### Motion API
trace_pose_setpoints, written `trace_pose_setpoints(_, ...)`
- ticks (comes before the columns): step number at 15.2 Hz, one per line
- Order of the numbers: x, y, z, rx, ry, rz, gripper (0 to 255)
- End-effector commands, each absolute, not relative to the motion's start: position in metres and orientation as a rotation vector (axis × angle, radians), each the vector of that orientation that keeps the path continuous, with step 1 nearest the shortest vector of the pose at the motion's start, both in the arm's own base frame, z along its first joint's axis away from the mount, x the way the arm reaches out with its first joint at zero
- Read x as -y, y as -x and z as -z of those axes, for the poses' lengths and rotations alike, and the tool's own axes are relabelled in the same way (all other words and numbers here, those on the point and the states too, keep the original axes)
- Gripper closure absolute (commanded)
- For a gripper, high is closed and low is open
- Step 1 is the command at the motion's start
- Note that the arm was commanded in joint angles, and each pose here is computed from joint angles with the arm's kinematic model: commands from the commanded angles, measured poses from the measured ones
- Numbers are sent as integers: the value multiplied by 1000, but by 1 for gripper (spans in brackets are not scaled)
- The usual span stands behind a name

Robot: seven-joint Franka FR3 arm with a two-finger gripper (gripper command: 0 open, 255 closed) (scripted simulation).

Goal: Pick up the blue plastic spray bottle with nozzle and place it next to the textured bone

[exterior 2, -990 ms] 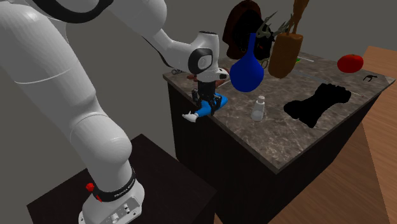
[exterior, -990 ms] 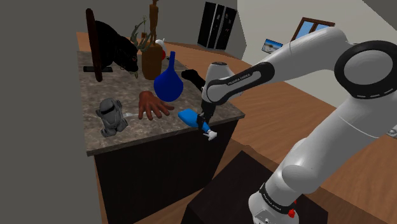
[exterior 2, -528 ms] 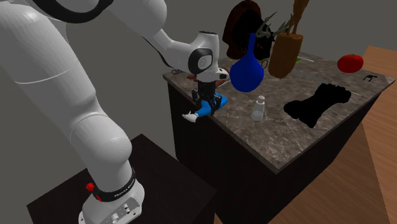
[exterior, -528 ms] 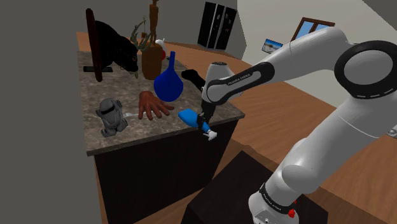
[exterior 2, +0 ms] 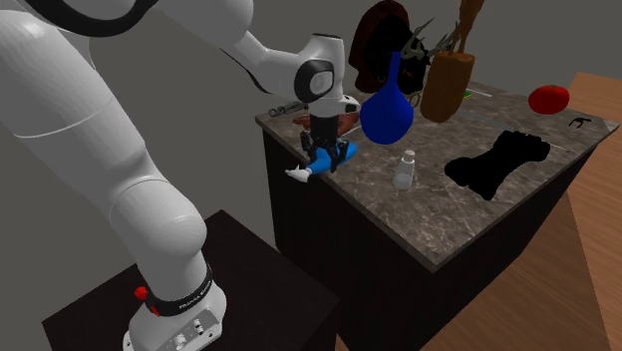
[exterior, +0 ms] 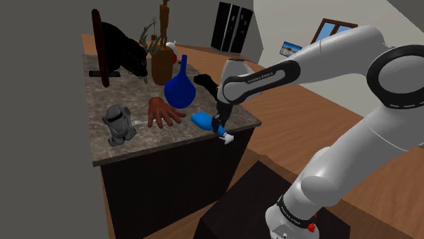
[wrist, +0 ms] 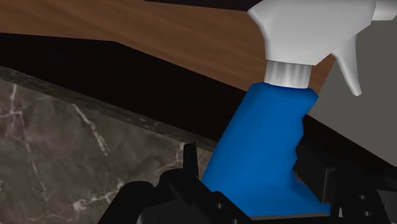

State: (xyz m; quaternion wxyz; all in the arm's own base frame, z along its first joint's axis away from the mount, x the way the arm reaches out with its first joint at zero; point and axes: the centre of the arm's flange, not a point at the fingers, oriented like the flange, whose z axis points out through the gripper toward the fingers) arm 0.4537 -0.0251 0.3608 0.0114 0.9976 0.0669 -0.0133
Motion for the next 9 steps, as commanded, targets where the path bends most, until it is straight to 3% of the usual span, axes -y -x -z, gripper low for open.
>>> trace_pose_setpoints(1, 24, -453, -371, -209, -3112, 42, 255)
trace_pose_setpoints(9, 24, -453, -413, -209, -3112, 42, 255)
